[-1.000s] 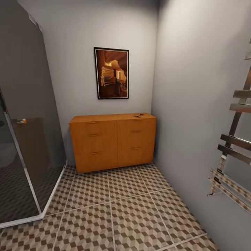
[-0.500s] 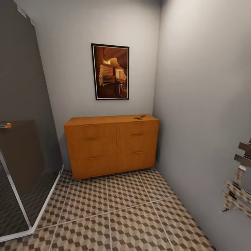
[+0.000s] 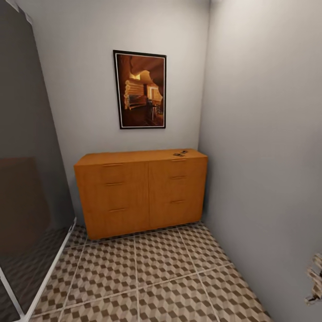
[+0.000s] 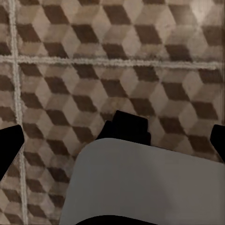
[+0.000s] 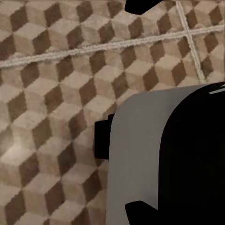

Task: Take the four mousetraps from the cabinet in the bathroom and place them on the bathroom floor. Make sure all four end up on the same floor surface, and ensure that at least two of them are either under or directly next to the same bathroom sink.

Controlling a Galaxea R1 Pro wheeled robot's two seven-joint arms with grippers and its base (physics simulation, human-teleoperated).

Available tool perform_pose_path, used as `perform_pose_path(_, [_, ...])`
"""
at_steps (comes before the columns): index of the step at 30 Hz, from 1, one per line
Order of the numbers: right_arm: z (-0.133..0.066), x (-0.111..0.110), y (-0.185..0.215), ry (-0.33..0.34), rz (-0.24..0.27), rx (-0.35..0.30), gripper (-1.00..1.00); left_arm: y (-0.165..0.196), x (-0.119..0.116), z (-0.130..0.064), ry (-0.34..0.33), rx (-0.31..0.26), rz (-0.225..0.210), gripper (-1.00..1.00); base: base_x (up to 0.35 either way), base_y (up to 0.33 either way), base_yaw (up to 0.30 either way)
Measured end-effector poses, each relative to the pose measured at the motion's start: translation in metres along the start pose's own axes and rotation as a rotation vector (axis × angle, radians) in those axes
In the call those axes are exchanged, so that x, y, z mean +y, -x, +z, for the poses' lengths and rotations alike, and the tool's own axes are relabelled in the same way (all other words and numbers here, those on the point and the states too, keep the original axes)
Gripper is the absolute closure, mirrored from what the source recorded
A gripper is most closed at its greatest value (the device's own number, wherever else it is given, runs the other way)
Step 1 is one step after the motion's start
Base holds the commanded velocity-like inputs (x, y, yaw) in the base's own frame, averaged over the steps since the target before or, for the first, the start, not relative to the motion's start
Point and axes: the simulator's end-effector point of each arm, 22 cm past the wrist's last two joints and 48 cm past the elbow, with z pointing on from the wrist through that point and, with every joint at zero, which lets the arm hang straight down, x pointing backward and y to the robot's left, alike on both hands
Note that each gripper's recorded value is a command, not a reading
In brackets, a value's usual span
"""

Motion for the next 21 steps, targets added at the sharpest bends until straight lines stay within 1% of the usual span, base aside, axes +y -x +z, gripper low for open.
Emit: perform_pose_path(21, [0.0001,-0.0013,0.0,-0.001,-0.001,0.0,-1.0,-0.0002,0.0001,0.0,0.0,0.001,-0.001,-1.0,0.322,0.0,0.0])
